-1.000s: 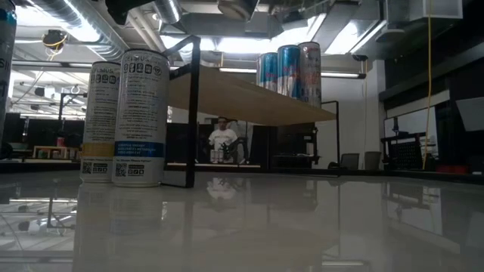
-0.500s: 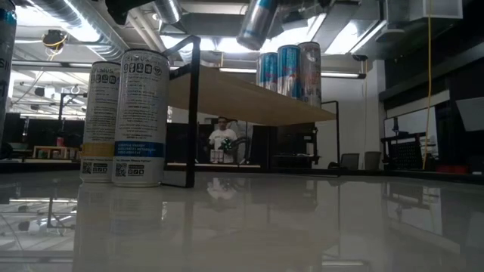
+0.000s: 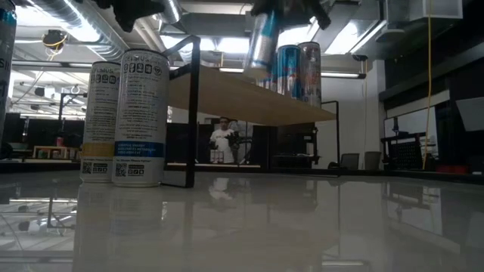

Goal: Place canned beverage on shelf
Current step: Put the blue soda can on the shelf aligned with the other blue soda cans

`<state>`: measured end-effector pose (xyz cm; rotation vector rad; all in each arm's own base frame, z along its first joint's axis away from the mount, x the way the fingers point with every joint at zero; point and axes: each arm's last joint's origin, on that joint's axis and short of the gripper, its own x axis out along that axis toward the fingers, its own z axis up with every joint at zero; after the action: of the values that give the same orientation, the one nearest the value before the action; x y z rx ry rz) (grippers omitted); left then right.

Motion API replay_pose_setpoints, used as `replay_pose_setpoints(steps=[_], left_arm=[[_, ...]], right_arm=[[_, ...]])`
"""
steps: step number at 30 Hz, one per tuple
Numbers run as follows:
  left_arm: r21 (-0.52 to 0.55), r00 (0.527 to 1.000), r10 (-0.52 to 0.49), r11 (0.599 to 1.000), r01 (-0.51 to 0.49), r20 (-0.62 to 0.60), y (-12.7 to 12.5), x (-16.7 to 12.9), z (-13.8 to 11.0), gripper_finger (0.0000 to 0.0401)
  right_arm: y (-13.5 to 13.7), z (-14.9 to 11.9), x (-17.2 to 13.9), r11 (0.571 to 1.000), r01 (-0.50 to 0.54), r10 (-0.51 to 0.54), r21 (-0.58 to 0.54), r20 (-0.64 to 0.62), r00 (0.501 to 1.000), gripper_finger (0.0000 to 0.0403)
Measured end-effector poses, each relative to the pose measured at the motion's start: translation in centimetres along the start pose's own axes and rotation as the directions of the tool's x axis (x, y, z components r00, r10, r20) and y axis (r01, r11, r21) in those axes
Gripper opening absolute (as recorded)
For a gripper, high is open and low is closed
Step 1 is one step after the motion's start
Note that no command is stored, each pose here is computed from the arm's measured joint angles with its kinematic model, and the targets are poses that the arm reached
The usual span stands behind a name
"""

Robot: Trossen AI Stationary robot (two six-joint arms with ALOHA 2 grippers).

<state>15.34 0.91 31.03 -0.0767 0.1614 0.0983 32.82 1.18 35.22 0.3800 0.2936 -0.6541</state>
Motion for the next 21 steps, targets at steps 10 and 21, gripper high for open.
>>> replay_pose_setpoints(steps=[10, 21], left_arm=[[0.000, 1.000, 0.001, 1.000, -0.001, -0.012, -0.1, 3.2, -0.4, 0.0210], [0.000, 1.000, -0.001, 1.000, 0.001, -0.013, -0.2, 5.0, -0.7, 0.0210]], right_arm=[[0.4, -1.6, 2.0, 0.999, 0.031, -0.033, -0.039, -0.047, 0.998, 0.0234], [0.4, -2.2, 2.4, 0.997, 0.045, -0.049, -0.063, -0.067, 0.997, 0.0234]])
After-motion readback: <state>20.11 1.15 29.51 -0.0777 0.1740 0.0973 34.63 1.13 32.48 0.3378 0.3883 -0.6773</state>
